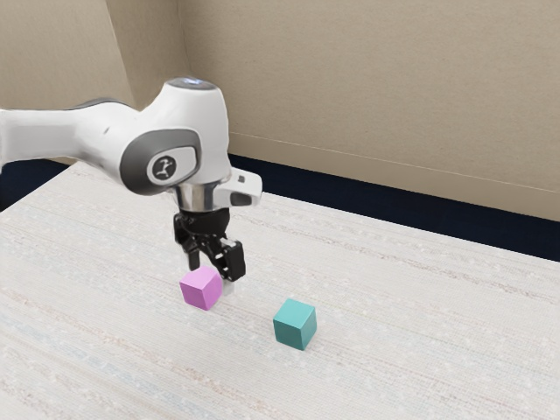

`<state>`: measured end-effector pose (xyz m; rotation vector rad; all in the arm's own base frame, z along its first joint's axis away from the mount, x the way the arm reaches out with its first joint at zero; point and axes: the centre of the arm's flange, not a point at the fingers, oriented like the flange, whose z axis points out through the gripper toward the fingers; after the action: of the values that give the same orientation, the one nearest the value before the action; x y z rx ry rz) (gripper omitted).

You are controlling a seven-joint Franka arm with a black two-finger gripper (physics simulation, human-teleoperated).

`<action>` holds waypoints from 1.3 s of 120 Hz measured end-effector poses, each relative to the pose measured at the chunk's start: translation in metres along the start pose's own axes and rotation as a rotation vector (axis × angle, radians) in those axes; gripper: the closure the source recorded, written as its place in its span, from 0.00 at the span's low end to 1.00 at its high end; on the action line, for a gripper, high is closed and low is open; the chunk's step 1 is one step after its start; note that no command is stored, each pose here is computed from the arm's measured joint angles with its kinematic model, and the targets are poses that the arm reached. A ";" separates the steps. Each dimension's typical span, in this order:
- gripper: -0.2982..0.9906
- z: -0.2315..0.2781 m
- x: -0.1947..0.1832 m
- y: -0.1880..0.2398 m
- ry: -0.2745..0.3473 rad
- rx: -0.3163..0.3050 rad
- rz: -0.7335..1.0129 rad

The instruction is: Pick up the blue block with one arm, and put the blue block on the pink block with one arm

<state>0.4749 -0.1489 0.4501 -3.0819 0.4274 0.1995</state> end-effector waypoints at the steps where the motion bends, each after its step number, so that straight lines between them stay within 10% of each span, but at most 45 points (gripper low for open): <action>1: 0.23 0.001 0.000 0.002 -0.001 0.000 0.001; 81: 0.23 0.084 0.035 0.084 0.045 -0.033 -0.029; 156: 0.23 0.127 0.061 0.049 0.084 -0.057 -0.163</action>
<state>0.5043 -0.2070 0.3160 -3.1691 0.1738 0.0796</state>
